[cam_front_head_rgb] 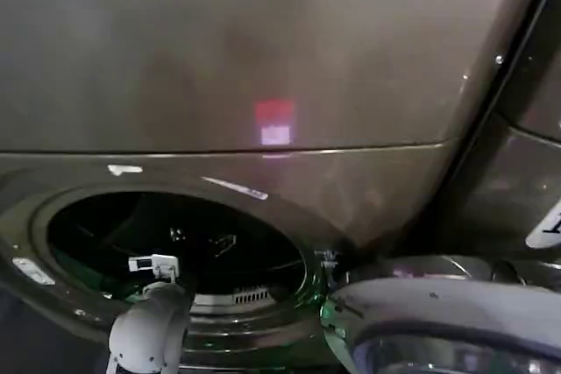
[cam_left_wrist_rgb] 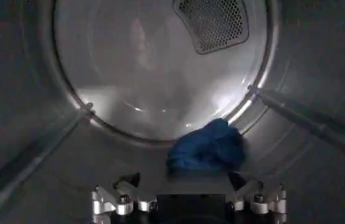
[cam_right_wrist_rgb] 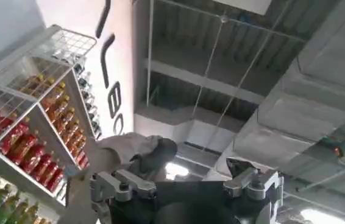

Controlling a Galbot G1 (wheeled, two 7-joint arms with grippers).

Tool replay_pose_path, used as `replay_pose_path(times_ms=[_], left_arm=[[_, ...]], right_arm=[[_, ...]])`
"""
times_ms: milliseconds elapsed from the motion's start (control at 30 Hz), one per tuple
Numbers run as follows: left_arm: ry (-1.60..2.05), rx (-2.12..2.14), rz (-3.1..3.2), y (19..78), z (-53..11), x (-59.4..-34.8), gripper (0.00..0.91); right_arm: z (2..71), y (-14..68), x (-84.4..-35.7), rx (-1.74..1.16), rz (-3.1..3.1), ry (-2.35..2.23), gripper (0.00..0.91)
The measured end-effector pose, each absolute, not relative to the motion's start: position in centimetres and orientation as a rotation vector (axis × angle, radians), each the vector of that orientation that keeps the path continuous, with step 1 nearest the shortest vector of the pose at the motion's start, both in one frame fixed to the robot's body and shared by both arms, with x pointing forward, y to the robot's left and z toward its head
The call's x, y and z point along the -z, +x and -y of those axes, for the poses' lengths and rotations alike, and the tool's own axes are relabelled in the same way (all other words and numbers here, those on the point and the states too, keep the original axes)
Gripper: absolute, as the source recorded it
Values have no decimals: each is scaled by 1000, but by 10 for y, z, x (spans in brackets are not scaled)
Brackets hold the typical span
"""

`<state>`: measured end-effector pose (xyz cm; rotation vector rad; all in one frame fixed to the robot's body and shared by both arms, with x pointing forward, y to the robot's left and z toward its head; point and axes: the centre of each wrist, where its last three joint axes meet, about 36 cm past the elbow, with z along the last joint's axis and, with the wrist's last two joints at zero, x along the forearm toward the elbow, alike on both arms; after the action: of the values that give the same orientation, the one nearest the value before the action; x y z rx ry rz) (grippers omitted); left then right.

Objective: Grasp the clothes from the dryer.

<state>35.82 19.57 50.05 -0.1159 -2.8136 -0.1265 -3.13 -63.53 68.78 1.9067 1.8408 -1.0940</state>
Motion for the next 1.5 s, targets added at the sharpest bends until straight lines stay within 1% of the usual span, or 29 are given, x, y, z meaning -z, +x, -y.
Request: replay_pose_path(times_ms=[167, 400, 633, 967, 1267, 1500], left_arm=[[-118, 129, 2821, 364, -193, -501, 907], [-132, 136, 2843, 388, -178, -503, 907], [-153, 134, 2846, 431, -158, -501, 907], [-120, 140, 2837, 510, -145, -507, 907], [-63, 184, 2745, 582, -147, -495, 907], [-22, 200, 2723, 628, -156, -480, 907]], right_arm=[[635, -35, -687, 1099, -1836, 1911, 907], [632, -38, -686, 1111, -1830, 1913, 907], [631, -38, -686, 1114, -1836, 1907, 907], [629, -34, -684, 1101, -1849, 1897, 907], [629, -35, -684, 1101, -1855, 1895, 907], [630, -33, -684, 1096, -1858, 1885, 907]])
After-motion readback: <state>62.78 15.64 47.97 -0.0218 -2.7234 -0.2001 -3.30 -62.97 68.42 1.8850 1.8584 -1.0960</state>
